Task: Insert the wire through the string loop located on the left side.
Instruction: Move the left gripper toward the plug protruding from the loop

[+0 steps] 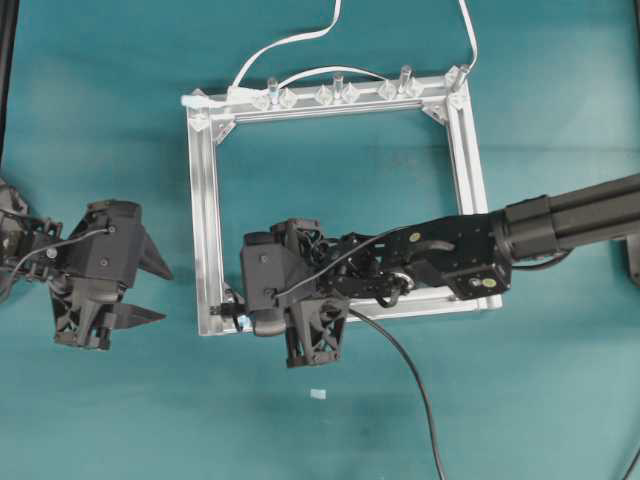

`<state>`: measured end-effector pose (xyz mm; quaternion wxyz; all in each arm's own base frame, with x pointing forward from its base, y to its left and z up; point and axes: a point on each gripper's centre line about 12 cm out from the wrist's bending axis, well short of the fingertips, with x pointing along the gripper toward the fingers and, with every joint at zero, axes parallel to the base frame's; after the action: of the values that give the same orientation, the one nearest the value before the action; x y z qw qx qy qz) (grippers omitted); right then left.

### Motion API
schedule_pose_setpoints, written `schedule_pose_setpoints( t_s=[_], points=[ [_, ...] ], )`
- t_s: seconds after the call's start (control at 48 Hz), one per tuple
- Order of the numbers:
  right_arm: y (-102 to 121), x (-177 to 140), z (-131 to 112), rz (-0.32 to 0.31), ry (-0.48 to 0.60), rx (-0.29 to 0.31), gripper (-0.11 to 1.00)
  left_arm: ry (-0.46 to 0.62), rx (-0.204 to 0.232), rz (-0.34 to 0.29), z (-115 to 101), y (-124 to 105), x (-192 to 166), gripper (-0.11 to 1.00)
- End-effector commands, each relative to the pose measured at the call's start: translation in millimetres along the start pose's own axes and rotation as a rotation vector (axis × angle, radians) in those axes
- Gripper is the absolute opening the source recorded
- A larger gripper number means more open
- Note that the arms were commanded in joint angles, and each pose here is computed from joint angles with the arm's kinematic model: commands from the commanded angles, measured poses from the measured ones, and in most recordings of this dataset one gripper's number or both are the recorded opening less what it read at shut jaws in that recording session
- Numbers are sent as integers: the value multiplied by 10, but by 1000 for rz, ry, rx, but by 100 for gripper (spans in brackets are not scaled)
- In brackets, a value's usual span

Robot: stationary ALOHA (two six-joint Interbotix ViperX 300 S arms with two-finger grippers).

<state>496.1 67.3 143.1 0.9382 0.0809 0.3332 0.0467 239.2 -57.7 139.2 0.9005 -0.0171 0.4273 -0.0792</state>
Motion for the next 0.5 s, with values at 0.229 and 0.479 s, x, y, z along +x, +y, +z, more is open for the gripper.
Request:
schedule_pose_setpoints(
  t_s=[0.229,0.479],
  points=[
    [64,-78,191,12,-50,-8,15,-51,1,-9,181,-37,-26,64],
    [71,-78,189,13,-50,-9,15,-48,1,-8,339,-58,127,66]
  ],
)
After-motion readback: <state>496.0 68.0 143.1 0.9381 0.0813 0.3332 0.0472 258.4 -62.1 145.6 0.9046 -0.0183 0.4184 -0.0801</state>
